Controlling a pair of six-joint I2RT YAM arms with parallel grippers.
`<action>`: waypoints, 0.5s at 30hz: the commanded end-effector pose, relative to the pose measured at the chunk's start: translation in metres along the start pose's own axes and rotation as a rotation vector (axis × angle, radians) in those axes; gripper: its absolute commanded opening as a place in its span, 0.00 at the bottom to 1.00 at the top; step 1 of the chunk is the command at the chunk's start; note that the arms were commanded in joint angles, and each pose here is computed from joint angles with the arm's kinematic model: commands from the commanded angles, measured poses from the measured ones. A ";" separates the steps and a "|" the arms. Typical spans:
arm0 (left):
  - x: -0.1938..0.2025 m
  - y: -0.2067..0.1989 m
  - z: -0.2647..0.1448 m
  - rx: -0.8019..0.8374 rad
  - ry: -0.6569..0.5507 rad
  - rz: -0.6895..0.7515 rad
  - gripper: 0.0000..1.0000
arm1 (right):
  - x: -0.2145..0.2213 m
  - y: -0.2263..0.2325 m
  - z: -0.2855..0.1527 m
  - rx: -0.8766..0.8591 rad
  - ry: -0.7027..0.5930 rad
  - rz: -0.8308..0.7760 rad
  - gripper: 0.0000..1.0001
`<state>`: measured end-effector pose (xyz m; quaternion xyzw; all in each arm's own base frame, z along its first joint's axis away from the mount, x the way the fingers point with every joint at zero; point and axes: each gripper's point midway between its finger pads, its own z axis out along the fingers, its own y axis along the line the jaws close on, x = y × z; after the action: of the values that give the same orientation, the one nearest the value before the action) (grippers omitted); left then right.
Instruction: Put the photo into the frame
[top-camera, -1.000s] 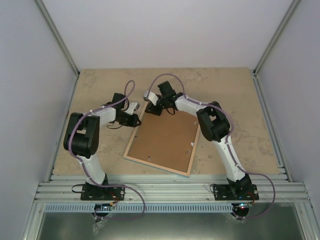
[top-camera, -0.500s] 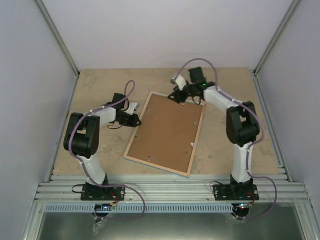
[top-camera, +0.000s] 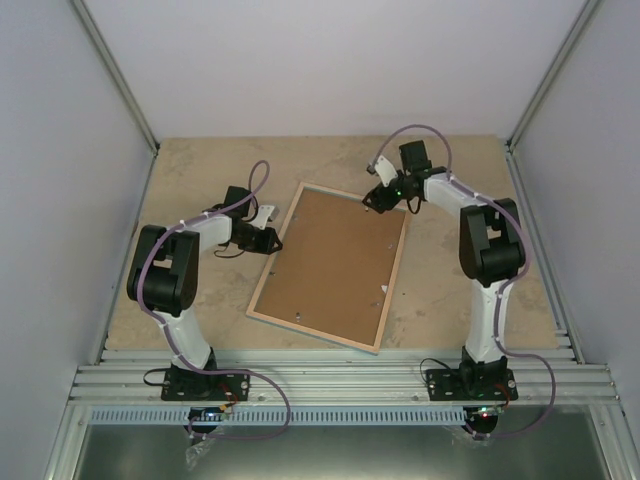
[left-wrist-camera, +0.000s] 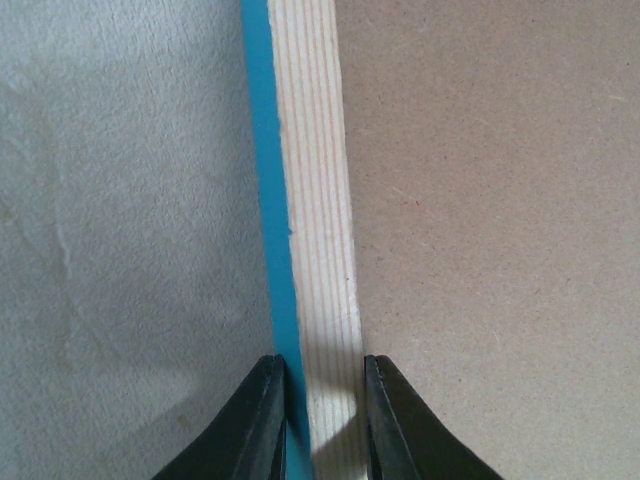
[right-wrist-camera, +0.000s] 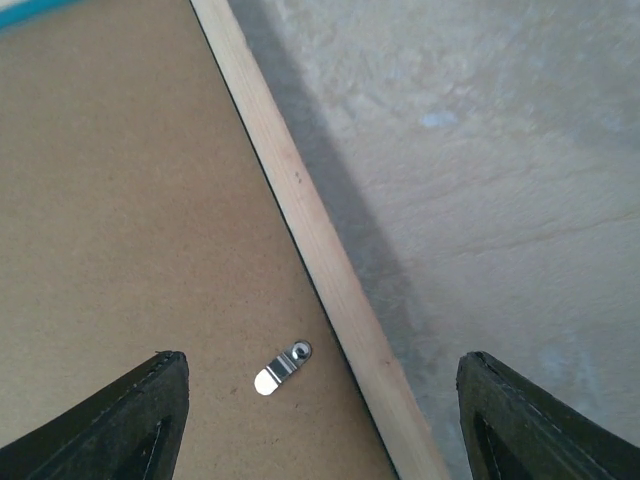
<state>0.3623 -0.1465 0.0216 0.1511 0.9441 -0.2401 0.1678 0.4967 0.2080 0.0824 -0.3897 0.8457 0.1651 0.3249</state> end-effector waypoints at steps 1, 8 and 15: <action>0.048 0.007 0.022 0.007 0.147 -0.042 0.00 | 0.025 0.004 0.023 -0.024 0.059 0.049 0.74; 0.047 0.009 0.021 0.003 0.146 -0.042 0.00 | 0.045 0.001 0.039 -0.013 0.119 0.030 0.71; 0.047 0.010 0.022 0.004 0.145 -0.049 0.00 | 0.060 -0.009 0.042 0.036 0.167 0.011 0.57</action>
<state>0.3626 -0.1467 0.0216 0.1511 0.9438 -0.2412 0.1683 0.4970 0.2013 0.0321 -0.3901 0.8635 0.1429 0.2859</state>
